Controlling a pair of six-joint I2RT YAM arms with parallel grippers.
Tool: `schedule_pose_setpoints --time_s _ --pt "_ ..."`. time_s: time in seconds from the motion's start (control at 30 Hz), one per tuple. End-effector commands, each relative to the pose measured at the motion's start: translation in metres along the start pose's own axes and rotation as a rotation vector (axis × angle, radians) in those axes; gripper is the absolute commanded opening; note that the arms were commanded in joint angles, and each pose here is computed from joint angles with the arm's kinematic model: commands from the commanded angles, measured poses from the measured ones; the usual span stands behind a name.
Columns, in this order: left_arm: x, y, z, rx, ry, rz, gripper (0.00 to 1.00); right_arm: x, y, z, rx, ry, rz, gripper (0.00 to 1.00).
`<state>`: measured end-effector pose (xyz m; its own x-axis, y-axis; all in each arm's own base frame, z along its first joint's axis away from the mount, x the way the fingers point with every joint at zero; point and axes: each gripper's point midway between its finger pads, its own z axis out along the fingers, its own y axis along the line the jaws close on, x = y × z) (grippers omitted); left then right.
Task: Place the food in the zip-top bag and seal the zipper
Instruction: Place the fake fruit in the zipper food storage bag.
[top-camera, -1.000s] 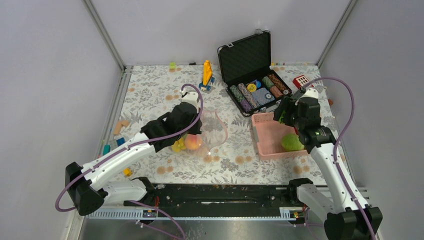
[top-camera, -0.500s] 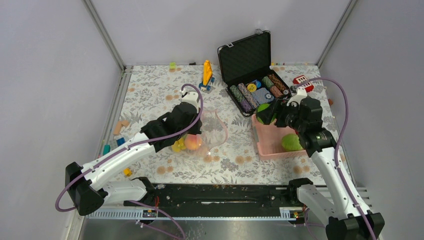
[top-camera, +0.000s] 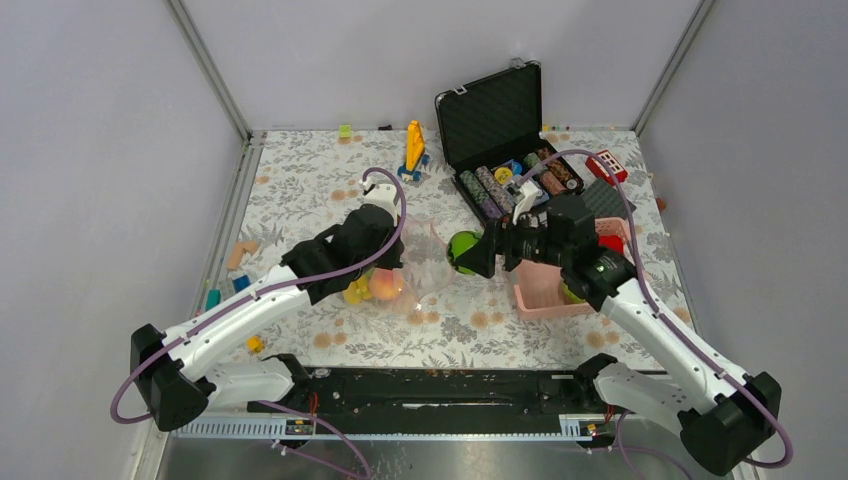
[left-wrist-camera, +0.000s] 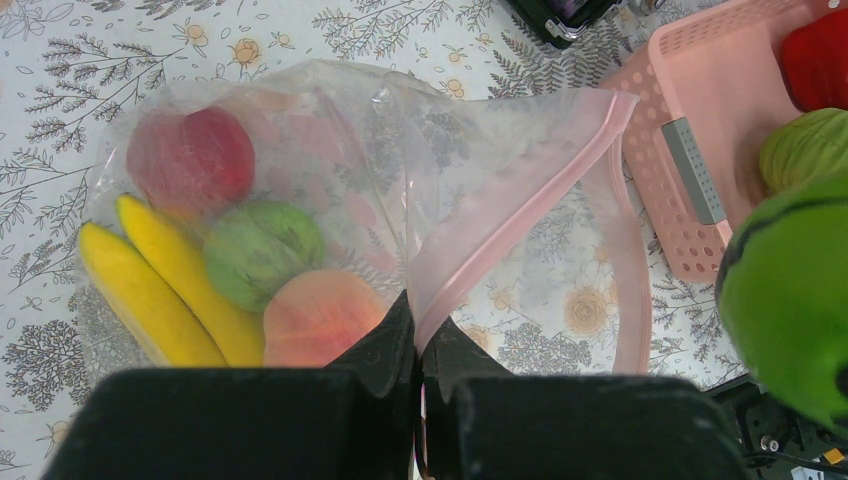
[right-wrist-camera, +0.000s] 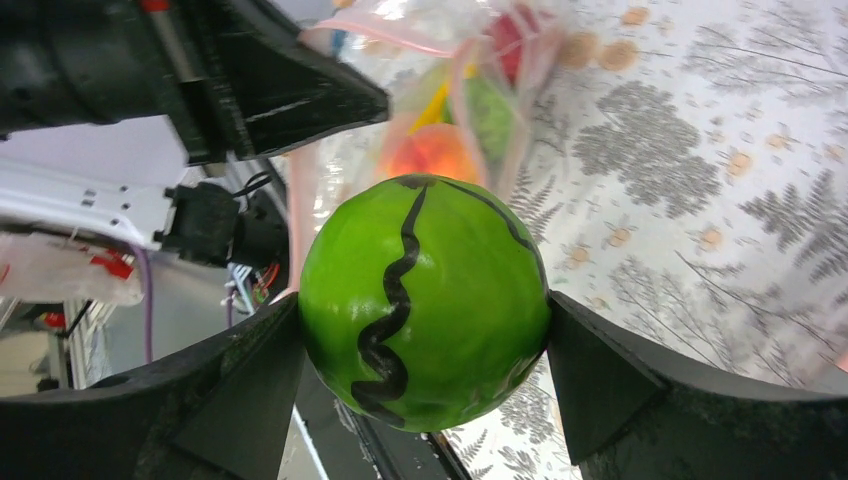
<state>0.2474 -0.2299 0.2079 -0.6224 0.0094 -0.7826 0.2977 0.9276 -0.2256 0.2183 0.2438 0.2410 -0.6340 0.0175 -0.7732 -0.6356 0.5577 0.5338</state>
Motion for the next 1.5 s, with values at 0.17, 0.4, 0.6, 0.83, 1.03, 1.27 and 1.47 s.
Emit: schedule_pose_setpoints --time_s 0.17,0.4,0.6,0.83,1.03,1.27,1.47 --pt "-0.018 -0.007 -0.007 0.041 -0.068 -0.024 0.0 -0.021 0.06 0.023 -0.184 -0.016 -0.138 0.61" --pt "-0.019 -0.007 -0.009 0.044 -0.074 -0.025 0.0 -0.014 0.059 0.058 -0.109 0.024 -0.154 0.61" --pt "-0.02 -0.006 -0.011 0.047 -0.084 -0.028 0.0 -0.008 0.041 0.08 0.046 0.061 -0.175 0.68" --pt "-0.021 -0.006 -0.013 0.048 -0.088 -0.031 0.0 -0.006 0.019 0.093 0.226 0.081 -0.2 0.87" --pt "-0.021 -0.005 -0.014 0.048 -0.092 -0.034 0.0 -0.012 0.015 0.092 0.277 0.063 -0.205 1.0" --pt "-0.022 -0.006 -0.015 0.05 -0.094 -0.036 0.0 -0.015 0.022 0.085 0.257 0.052 -0.213 1.0" --pt "-0.023 -0.004 -0.015 0.045 -0.099 -0.038 0.0 -0.023 0.024 0.067 0.275 0.022 -0.219 1.0"
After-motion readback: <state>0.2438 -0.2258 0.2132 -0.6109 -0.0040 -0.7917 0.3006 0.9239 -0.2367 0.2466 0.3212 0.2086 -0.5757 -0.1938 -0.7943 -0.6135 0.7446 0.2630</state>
